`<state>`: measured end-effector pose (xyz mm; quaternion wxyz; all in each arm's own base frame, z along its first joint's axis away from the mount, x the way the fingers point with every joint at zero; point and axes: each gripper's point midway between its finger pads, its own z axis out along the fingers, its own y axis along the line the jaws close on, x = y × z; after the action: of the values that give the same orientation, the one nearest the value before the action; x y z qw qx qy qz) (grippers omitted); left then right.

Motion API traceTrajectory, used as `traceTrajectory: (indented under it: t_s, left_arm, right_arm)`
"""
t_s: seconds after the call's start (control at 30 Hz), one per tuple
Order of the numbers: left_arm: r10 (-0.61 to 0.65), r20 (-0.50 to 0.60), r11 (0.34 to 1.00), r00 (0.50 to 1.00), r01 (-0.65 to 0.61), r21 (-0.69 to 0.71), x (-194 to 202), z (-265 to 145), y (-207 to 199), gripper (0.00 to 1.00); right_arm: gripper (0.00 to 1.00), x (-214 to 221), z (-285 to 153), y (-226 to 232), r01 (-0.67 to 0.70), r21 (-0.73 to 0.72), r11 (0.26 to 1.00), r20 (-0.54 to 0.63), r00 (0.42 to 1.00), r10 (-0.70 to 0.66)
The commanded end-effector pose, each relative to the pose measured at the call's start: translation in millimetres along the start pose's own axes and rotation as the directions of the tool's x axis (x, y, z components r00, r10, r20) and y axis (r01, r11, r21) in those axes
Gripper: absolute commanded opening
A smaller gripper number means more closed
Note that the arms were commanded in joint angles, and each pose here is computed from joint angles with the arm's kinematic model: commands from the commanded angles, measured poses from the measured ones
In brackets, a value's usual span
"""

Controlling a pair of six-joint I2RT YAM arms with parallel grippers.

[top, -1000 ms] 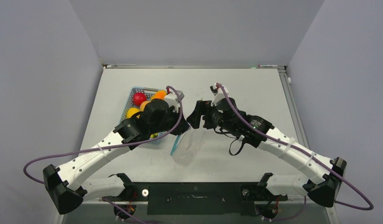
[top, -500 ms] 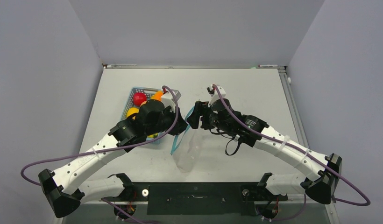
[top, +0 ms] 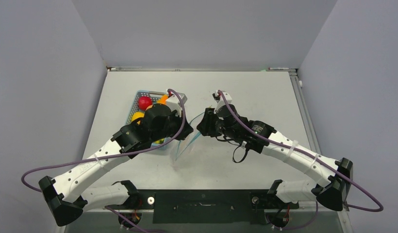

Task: Place the food in the zip-top bag and seal the zipper
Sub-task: Open the zipper of the food storage bag.

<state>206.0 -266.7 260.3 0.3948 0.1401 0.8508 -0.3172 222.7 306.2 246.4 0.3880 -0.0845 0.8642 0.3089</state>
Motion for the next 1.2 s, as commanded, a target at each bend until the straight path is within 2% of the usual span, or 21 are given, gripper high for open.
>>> traceTrajectory:
  t_s: [0.0,0.13,0.17,0.47,0.63,1.0,1.17]
  left_arm:
    - [0.045,0.078,0.999,0.996,-0.044,-0.018,-25,-13,-6,0.0]
    - [0.064,0.076,0.997,0.995,-0.061,-0.042,-24,-13,-3,0.0]
    - [0.069,0.078,0.996,0.995,-0.065,-0.053,-24,-13,-1,0.0]
    - [0.103,0.079,0.986,0.991,-0.092,-0.138,-25,-14,12,0.0]
    - [0.113,0.086,0.983,0.99,-0.098,-0.158,-28,-15,15,0.0]
    - [0.135,0.054,0.982,0.989,-0.126,-0.144,-23,-3,7,0.0]
    - [0.157,0.04,0.974,0.987,-0.148,-0.171,-21,0,7,0.0]
  right_arm:
    - [0.26,8,9,4,-0.003,-0.01,1.0,-0.022,1.0,0.003]
    - [0.07,9,12,4,-0.004,-0.007,1.0,-0.022,1.0,0.004]
    - [0.05,9,12,4,-0.004,-0.005,1.0,-0.024,1.0,0.003]
    - [0.05,21,13,-19,0.024,0.079,0.997,-0.038,0.999,-0.021]
    - [0.05,40,7,-44,0.055,0.15,0.987,-0.082,0.996,-0.043]
    - [0.05,83,-13,-105,0.092,0.332,0.939,-0.147,0.988,-0.045]
    - [0.05,91,-19,-130,0.126,0.436,0.891,-0.154,0.986,-0.063]
